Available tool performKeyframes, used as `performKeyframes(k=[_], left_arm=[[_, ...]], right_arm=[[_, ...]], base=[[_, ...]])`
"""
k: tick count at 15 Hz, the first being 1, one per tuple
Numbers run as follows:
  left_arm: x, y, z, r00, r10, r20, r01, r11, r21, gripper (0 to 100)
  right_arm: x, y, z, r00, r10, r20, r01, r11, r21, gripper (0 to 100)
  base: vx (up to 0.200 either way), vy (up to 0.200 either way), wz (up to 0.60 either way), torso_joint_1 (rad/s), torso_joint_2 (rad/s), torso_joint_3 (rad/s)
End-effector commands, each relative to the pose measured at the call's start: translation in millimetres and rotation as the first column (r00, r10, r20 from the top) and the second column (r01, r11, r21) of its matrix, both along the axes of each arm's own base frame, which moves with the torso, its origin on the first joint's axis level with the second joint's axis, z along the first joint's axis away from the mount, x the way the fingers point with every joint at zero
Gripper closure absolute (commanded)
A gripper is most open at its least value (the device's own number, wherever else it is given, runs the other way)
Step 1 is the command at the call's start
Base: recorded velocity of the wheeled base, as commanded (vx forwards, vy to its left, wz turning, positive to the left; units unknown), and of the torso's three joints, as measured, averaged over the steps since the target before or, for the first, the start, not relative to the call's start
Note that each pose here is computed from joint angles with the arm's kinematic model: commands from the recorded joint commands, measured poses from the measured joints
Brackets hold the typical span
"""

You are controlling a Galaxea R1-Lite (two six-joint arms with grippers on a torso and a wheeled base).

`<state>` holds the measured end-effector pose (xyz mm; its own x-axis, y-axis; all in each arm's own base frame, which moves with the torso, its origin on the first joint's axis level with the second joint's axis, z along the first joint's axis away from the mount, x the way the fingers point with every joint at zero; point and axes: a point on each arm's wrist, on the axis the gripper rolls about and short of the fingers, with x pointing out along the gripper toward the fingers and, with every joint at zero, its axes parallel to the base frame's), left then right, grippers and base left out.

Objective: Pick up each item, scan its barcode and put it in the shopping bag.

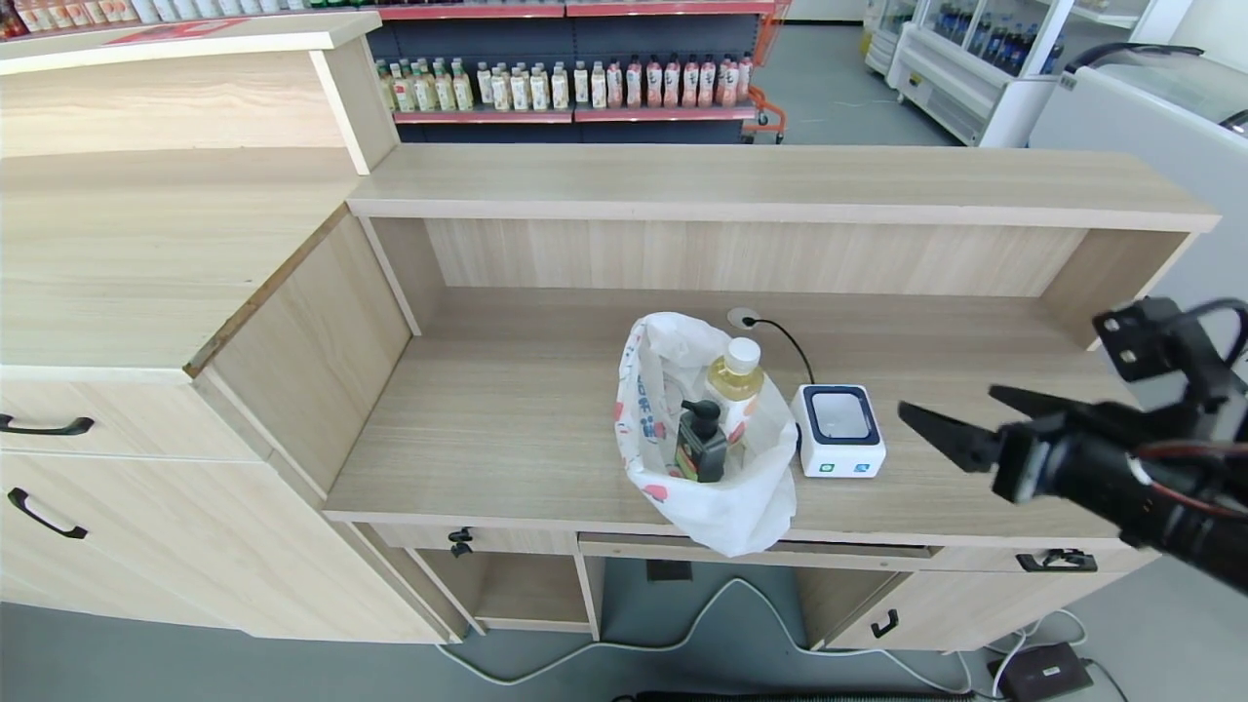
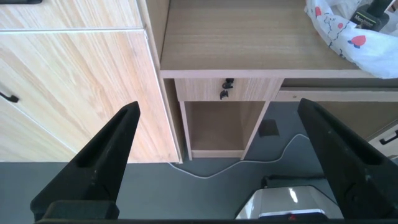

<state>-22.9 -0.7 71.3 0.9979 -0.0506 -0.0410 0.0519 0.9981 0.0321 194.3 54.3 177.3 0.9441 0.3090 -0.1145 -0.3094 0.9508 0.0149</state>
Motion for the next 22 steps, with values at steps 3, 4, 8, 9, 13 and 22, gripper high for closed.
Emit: performKeyframes(k=[3,4,8,9,13,22], left_arm=[[0.0,0.0,0.0,1.000,0.000,0.000,0.000,1.000,0.000,0],[0.0,0.0,0.0,1.000,0.000,0.000,0.000,1.000,0.000,0],[0.0,0.0,0.0,1.000,0.000,0.000,0.000,1.000,0.000,0],[0.0,0.0,0.0,1.000,0.000,0.000,0.000,1.000,0.000,0],[0.0,0.0,0.0,1.000,0.000,0.000,0.000,1.000,0.000,0],[0.0,0.0,0.0,1.000,0.000,0.000,0.000,1.000,0.000,0]], right_arm=[[-112.9,-35.6,-40.0,0.992,-0.116,0.043,0.117,0.993,-0.005,0],[-138.1,-41.8,-44.0,0.991,-0.124,0.059,0.124,0.992,0.001,0],[-195.3,-55.0,-77.5,0.972,-0.221,0.080,0.221,0.975,0.014,0],[-207.2,-53.4,-91.5,0.965,-0.253,0.071,0.253,0.967,0.019,0],[-217.4,-52.5,-95.1,0.958,-0.227,0.178,0.225,0.974,0.033,0],[-217.3,-53.1,-95.6,0.951,-0.258,0.172,0.256,0.966,0.037,0]], base=[[0.000,0.000,0.00,0.000,0.00,0.000],[0.000,0.000,0.00,0.000,0.00,0.000],[0.000,0.000,0.00,0.000,0.00,0.000],[0.000,0.000,0.00,0.000,0.00,0.000],[0.000,0.000,0.00,0.000,0.00,0.000],[0.000,0.000,0.00,0.000,0.00,0.000]])
